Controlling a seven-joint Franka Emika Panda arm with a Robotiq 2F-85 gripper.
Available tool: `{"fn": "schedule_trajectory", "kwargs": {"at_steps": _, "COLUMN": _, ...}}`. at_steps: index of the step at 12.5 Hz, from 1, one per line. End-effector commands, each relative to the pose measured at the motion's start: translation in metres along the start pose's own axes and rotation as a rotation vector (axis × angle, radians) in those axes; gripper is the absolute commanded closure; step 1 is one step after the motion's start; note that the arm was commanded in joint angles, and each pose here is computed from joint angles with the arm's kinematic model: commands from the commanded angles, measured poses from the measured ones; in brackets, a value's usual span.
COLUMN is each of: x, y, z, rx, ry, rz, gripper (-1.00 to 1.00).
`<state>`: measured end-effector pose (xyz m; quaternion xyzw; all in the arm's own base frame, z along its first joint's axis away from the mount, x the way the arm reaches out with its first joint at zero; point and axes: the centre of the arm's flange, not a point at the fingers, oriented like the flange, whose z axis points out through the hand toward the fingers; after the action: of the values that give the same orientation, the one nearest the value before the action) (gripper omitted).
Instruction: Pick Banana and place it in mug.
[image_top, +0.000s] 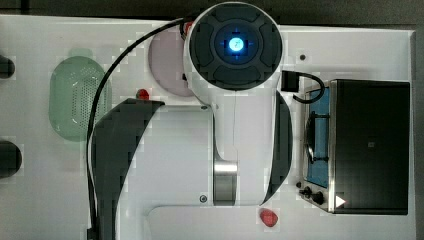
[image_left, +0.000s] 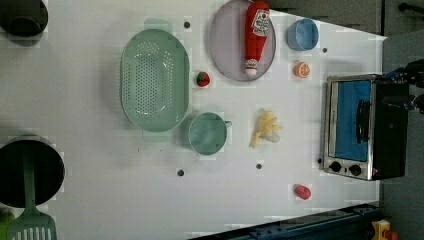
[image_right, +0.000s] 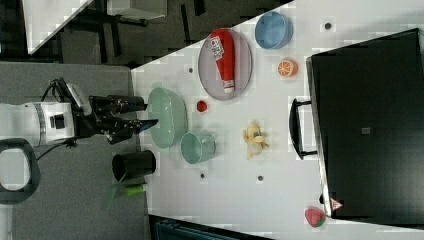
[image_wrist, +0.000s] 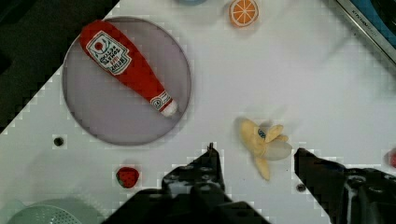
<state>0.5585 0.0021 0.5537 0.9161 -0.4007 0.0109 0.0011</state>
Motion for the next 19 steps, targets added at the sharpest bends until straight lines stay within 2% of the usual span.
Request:
{"fn": "schedule_trajectory", "kwargs": {"at_steps": 1, "x": -0.025, "y": 0.089, "z": -0.024, "rx": 0.002, "ry": -0.047, "rz": 0.069, "gripper": -0.57}}
{"fn": "schedule_trajectory", "kwargs": {"at_steps": 3, "x": -0.026, "y": 0.089, "z": -0.019, "rx": -0.005, "ry": -0.053, "rz": 0.068, "gripper": -0.99}}
{"fn": "schedule_trajectory", "kwargs": {"at_steps": 6, "x": -0.026, "y": 0.083, "z": 0.005, "rx": -0.033, "ry": -0.077, "rz": 0.055, "gripper": -1.0}}
{"fn": "schedule_trajectory", "kwargs": {"at_steps": 8, "x": -0.022, "y": 0.075, "z": 0.036, "rx": -0.039, "ry": -0.083, "rz": -0.012, "gripper": -1.0}}
{"fn": "schedule_trajectory", "kwargs": {"at_steps": 12, "x": -0.012, "y": 0.063, "z": 0.12, "rx": -0.041, "ry": -0.088, "rz": -0.236, "gripper": -1.0}}
{"fn": "schedule_trajectory", "kwargs": {"at_steps": 16, "x": -0.006, "y": 0.055, "z": 0.198, "rx": -0.015, "ry": -0.048, "rz": -0.495, "gripper": -1.0}}
{"fn": "schedule_trajectory", "kwargs": {"at_steps": 19, "x": -0.013, "y": 0.059, "z": 0.261, "rx": -0.03, "ry": -0.076, "rz": -0.707, "gripper": -1.0}}
